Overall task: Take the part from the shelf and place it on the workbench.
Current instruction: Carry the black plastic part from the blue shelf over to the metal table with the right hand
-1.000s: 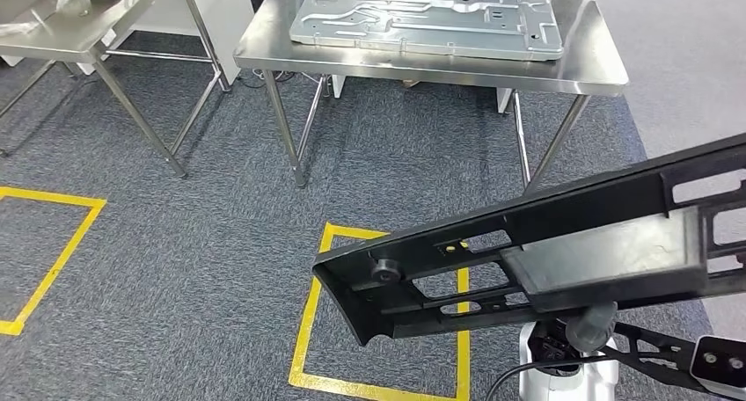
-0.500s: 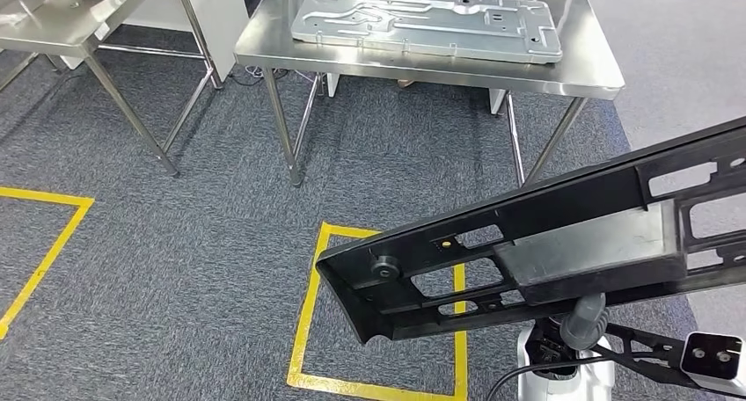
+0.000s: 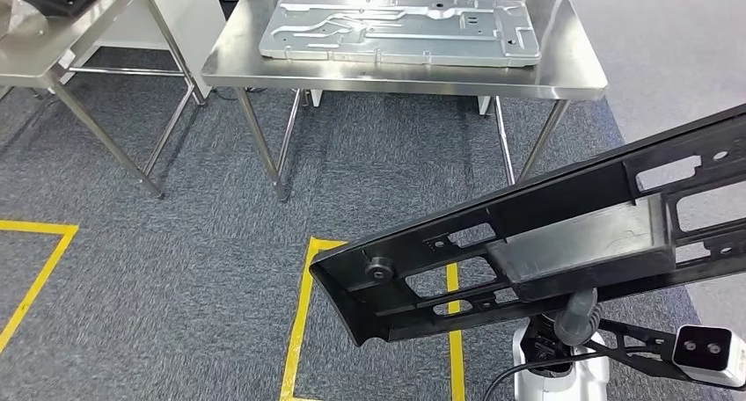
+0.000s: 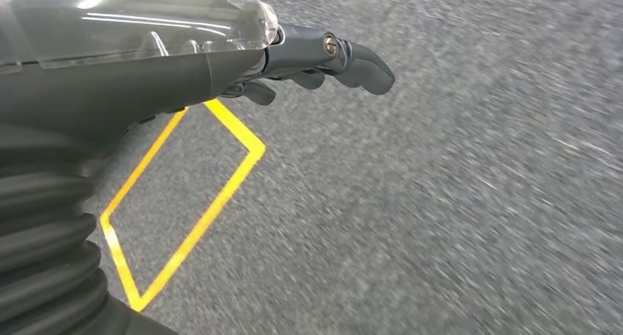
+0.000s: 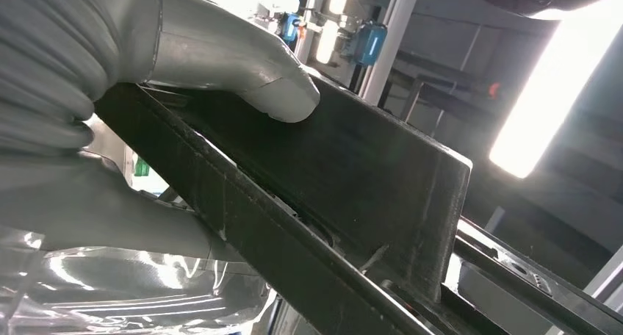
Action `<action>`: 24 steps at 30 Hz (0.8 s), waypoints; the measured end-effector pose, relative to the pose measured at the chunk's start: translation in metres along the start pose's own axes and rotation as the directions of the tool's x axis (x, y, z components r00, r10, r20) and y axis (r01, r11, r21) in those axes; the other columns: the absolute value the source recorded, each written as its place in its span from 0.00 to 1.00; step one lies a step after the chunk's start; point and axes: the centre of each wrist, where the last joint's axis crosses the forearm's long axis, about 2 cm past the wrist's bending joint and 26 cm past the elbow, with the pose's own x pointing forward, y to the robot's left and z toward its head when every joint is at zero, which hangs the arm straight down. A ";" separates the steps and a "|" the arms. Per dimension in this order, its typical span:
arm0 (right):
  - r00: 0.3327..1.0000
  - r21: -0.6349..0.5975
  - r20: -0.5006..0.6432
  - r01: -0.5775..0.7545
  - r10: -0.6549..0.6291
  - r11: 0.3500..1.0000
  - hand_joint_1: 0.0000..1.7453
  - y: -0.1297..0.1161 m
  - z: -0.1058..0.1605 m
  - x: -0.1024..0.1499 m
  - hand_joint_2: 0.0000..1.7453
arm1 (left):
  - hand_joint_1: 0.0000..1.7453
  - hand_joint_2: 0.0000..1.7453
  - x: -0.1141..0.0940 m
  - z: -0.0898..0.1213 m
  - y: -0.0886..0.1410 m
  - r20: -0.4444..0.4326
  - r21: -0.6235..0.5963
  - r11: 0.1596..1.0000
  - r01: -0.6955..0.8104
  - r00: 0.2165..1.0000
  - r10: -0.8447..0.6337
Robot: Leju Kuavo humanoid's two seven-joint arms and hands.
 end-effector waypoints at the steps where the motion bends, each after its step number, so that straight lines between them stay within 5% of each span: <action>1: 1.000 -0.001 -0.002 0.003 -0.003 1.000 1.00 0.000 0.001 0.000 1.00 | 0.00 1.00 0.000 0.000 0.000 -0.001 -0.002 1.000 0.001 1.000 -0.001; 24: 1.000 -0.009 -0.002 -0.001 0.001 1.000 1.00 0.000 0.008 0.001 1.00 | 0.00 1.00 0.002 0.001 -0.003 0.016 -0.016 1.000 0.009 1.000 -0.009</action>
